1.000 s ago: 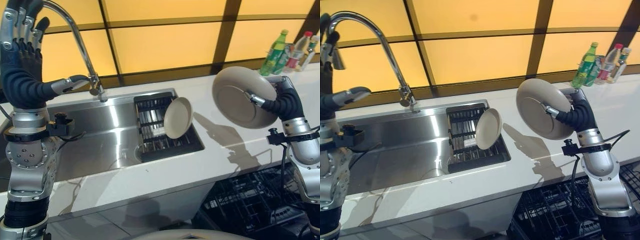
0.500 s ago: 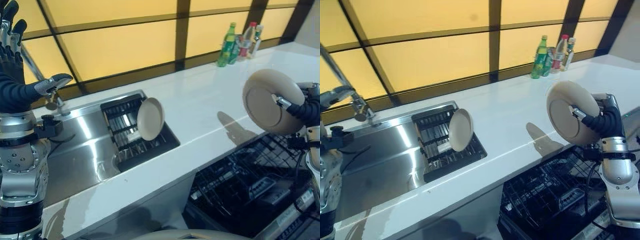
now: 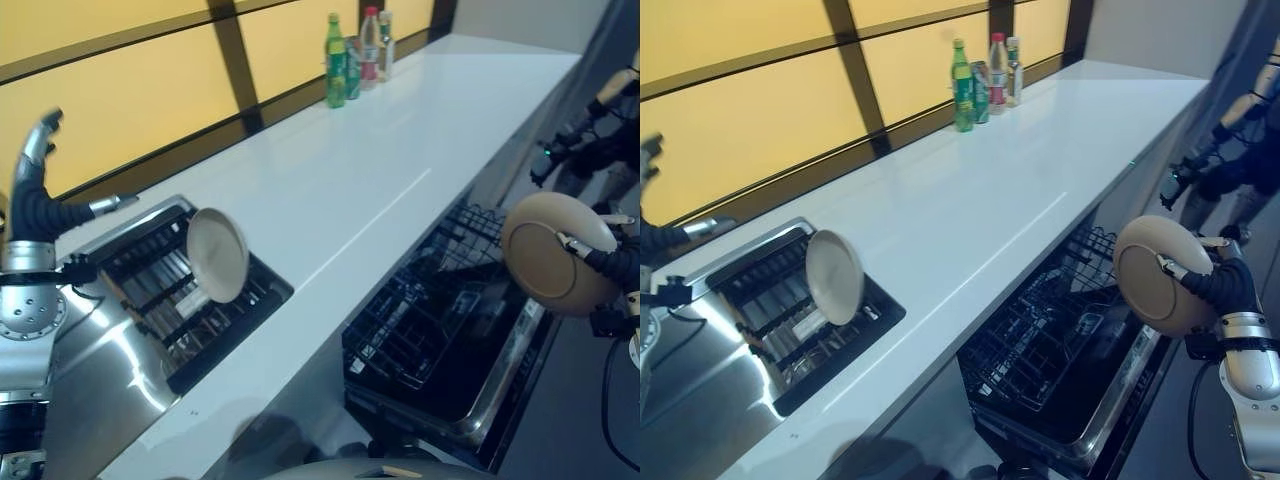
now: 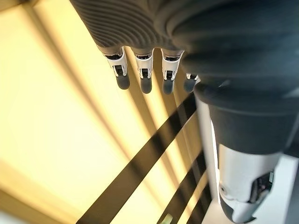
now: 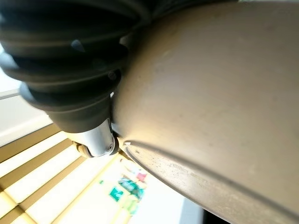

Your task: Pick up plates and place into dishwasher.

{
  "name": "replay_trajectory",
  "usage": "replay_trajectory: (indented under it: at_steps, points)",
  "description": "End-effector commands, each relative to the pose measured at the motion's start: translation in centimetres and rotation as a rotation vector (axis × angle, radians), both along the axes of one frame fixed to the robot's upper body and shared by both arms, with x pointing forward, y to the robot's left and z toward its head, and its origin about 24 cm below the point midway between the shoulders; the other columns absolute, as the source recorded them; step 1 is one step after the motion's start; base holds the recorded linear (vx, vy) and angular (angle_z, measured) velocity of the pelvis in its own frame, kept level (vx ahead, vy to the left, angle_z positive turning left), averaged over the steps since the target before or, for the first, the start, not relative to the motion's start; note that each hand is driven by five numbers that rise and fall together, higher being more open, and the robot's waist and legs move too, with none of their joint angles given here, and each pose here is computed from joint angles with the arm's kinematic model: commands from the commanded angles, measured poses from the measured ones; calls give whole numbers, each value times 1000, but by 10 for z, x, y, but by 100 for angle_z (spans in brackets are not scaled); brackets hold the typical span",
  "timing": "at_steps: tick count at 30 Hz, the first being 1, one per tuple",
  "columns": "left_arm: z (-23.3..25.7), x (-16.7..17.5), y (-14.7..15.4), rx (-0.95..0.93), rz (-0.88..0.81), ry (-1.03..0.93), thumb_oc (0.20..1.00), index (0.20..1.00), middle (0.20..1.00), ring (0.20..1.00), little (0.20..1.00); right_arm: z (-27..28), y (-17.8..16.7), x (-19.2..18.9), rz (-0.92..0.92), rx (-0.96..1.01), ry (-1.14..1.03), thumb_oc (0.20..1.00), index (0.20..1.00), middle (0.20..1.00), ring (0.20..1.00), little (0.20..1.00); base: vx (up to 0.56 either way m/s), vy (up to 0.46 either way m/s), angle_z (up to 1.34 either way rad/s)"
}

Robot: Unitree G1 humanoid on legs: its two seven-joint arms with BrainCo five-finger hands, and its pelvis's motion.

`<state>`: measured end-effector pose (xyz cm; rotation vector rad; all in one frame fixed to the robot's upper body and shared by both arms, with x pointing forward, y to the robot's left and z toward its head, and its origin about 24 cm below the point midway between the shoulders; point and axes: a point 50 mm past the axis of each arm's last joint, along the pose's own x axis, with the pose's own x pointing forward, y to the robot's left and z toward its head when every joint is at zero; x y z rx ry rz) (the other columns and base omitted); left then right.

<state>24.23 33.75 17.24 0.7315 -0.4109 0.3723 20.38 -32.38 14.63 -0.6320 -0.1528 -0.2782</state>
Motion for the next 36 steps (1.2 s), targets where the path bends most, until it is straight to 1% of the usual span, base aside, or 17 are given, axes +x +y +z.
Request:
replay_trajectory:
  at_steps: [1,7,13,14,20,24,28,36]
  points:
    - [14,1,4,24,10,-62,1000,1000,1000,1000,1000,8,10,8,93,14,-58,200,200,200,200,200,56,-66,-20]
    - [8,2,-4,24,3,-50,1000,1000,1000,1000,1000,-12,19,21,161,74,73,200,200,200,200,200,46,-77,-13]
    - [9,11,-22,35,-61,-44,1000,1000,1000,1000,1000,-50,37,35,300,136,302,200,200,200,200,200,82,-90,10]
    - [10,12,-25,45,-74,-38,1000,1000,1000,1000,1000,-58,41,36,330,169,350,200,200,200,200,200,135,-114,18]
    - [11,17,-30,54,-126,0,1000,1000,1000,1000,1000,-91,43,32,372,275,500,200,200,200,200,200,123,-79,22]
    - [6,16,-33,58,-144,34,1000,1000,1000,1000,1000,-102,43,27,387,341,530,200,200,200,200,200,96,-55,8]
    - [1,15,-33,45,-157,54,1000,1000,1000,1000,1000,-103,45,27,405,406,514,200,200,200,200,200,67,-36,3]
    - [-10,16,-40,27,-198,90,1000,1000,1000,1000,1000,-108,71,33,557,651,503,200,200,200,200,200,67,-14,0]
